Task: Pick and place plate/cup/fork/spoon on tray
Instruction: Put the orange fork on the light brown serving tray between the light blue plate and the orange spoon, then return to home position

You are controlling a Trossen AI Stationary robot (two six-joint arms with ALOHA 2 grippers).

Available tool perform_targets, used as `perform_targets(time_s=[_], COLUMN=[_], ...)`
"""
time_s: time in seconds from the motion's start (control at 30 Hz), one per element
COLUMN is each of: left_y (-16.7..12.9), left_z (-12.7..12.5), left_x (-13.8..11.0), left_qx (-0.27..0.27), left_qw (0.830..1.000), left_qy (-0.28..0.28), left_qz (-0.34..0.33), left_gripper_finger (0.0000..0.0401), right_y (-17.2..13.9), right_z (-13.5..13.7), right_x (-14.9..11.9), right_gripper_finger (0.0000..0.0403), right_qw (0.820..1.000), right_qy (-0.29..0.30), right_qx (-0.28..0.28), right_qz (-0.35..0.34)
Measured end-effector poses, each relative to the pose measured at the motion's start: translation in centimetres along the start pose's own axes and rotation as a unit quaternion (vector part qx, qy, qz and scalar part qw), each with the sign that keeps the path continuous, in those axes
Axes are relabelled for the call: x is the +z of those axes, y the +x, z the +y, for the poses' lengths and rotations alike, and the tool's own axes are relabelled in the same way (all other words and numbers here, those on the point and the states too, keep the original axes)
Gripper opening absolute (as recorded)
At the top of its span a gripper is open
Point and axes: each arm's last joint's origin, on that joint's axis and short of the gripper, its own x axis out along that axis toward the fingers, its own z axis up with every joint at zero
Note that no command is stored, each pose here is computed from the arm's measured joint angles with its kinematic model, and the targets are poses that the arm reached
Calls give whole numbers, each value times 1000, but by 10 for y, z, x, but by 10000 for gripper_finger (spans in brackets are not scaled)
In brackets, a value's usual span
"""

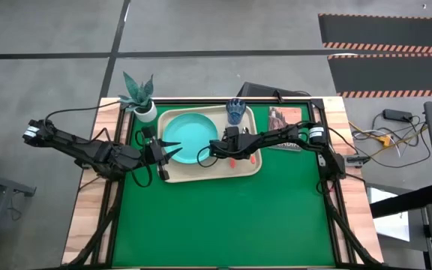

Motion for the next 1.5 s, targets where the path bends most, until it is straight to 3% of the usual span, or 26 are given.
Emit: perform_targets(time_s=[0.43, 1.0, 1.5], left_y=[0, 0, 0], left_z=[0, 0, 0], left_x=[0, 0, 0], left_qx=[0, 0, 0], left_qw=[1000, 1000, 1000], left_qy=[0, 0, 0], left_qz=[0, 0, 0], left_gripper_finger=[61, 61, 61], right_y=[0, -1, -20], right_z=[0, 0, -1], right_x=[0, -1, 2], right_gripper_finger=[16, 138, 162], right_qw=[1000, 1000, 1000], right_qy=[0, -1, -27], right_qx=[0, 1, 11], right_qz=[-2, 0, 10])
